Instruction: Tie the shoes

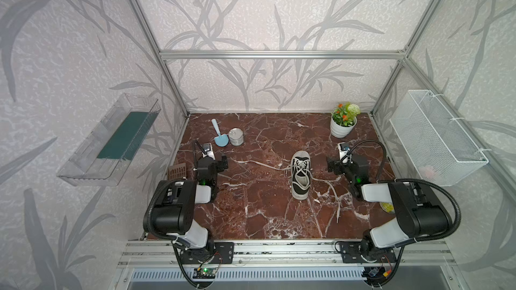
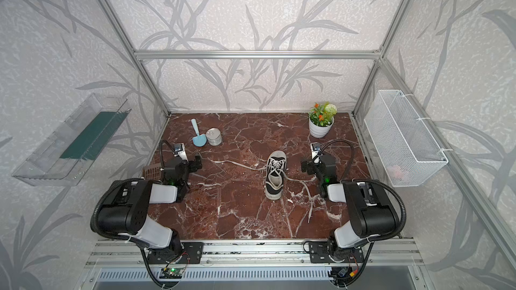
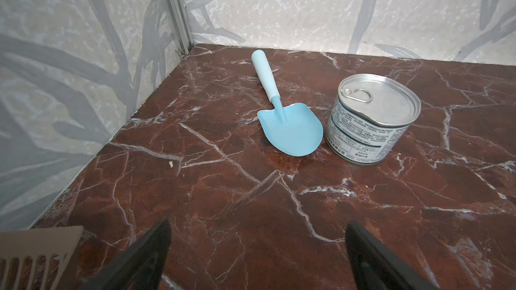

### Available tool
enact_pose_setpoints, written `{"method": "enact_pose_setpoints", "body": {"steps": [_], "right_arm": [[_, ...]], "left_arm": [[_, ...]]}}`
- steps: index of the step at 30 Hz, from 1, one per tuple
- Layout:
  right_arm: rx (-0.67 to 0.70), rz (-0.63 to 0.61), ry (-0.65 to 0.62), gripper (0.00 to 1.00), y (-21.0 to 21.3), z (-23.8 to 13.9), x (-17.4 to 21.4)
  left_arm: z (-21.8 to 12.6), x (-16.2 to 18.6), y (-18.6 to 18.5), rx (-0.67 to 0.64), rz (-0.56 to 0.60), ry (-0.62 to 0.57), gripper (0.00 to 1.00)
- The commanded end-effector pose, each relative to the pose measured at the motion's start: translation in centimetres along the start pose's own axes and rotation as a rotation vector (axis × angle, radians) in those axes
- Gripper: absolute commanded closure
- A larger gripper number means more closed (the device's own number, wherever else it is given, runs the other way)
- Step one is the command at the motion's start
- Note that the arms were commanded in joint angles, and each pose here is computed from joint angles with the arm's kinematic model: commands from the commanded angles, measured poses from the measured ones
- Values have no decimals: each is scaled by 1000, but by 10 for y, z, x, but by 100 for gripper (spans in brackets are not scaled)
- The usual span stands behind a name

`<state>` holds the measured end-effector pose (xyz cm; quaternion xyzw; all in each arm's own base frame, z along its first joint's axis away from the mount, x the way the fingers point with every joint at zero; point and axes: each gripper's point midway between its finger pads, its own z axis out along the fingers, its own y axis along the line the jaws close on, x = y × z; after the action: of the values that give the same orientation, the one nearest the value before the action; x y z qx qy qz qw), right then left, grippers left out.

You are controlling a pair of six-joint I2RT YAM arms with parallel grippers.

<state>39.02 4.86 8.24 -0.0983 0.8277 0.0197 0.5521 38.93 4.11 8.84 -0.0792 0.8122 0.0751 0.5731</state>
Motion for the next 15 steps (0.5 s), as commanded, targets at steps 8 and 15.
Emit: {"method": "enact_pose_setpoints", "body": {"steps": [8, 15], "right_arm": [[0, -6, -32, 1, -1, 1, -10], [0, -6, -32, 1, -1, 1, -10]], "left_arm": [[1, -8, -5, 0, 24, -33, 1], [1, -8, -5, 0, 23, -33, 1]]}}
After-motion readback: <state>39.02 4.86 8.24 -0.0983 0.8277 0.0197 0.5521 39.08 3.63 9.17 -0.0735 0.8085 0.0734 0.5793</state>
